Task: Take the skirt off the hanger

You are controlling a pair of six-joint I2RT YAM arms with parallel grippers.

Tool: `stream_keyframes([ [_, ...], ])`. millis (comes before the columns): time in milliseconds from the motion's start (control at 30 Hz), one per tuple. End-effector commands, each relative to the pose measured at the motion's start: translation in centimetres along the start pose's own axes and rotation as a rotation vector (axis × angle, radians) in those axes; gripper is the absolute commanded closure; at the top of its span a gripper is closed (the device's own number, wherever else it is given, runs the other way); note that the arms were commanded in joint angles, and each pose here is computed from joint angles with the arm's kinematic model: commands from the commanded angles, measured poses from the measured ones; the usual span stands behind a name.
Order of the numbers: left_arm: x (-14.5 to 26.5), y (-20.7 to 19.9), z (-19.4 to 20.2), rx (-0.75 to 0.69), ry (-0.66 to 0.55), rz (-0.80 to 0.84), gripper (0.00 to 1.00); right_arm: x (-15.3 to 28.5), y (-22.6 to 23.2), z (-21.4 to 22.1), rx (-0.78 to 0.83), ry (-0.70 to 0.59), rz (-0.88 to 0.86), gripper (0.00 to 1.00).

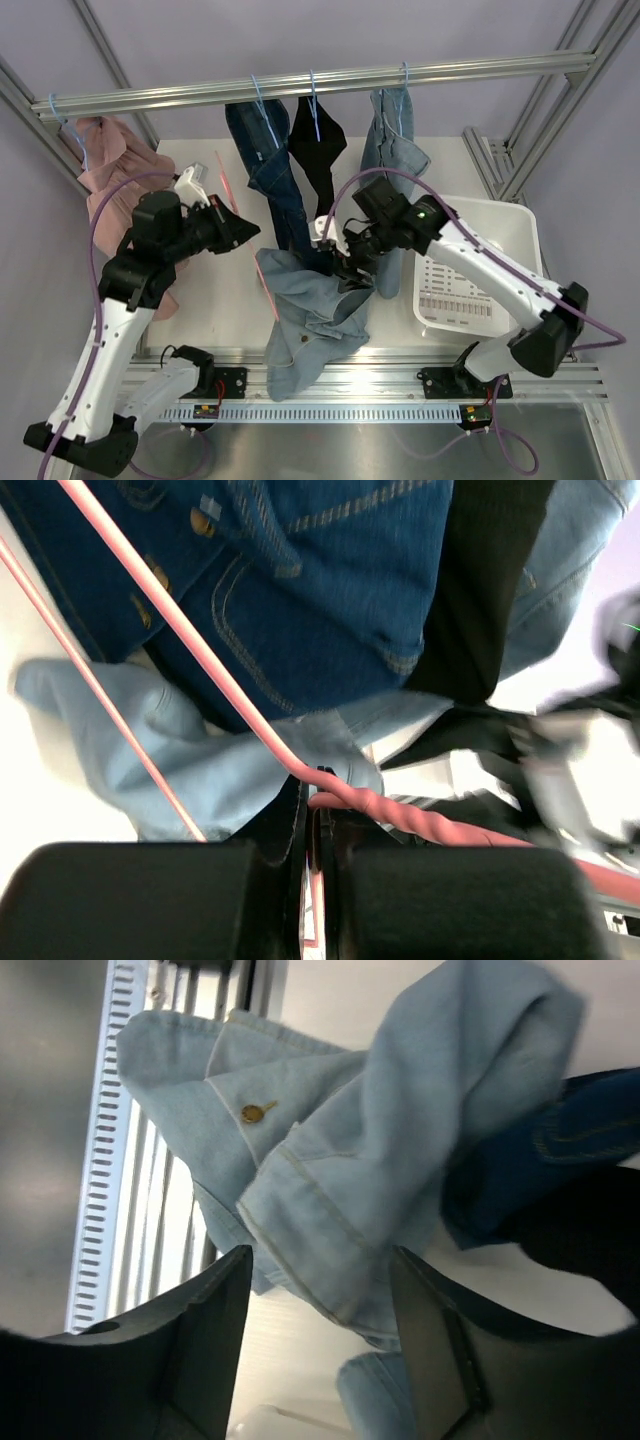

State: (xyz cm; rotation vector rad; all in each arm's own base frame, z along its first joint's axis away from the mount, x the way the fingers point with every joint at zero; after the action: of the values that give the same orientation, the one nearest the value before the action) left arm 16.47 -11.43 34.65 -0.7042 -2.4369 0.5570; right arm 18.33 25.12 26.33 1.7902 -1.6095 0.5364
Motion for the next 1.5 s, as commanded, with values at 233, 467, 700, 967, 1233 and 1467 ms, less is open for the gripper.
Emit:
stream_keyframes([
  [233,-2.7,0.0,-9.2,0.072,-0.171,0.199,1.0,8.5,2.9,-0.2,0.068,-0.357,0.117,0.26],
  [467,-3.4,0.3,-11.8,0.083,-0.23,0.254,1.0,6.6,3.0,3.1,0.04,-0.394,0.05,0.24],
  [700,-1.6,-0.5,-11.6,0.026,-0.288,0.237,1.0,5.7,2.6,3.7,0.019,-0.366,-0.005,0.23],
  [967,-1.7,-0.4,-14.3,0.045,-0.357,0.142,1.0,5.5,2.6,3.9,0.009,-0.361,-0.013,0.23],
  [1233,-2.9,0.4,-16.9,0.128,-0.372,0.062,1.0,5.6,2.5,4.3,-0.001,-0.36,-0.008,0.23],
  [1467,-4.2,1.1,-18.5,0.186,-0.376,0.049,1.0,5.6,2.4,4.5,0.002,-0.354,0.0,0.23],
])
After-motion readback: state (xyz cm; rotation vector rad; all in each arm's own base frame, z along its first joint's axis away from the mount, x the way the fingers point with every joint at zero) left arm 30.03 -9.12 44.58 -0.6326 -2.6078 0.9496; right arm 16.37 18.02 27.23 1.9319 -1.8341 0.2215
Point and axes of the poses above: each gripper's point midway between its finger pads, its own x axis back along the fingers, its own y axis along the line the jaws close on, z = x × y, the point moved 7 cm from there along x, back along the fingers, and after that the axes turned 11 degrees about -x, right-handed, at the moved point
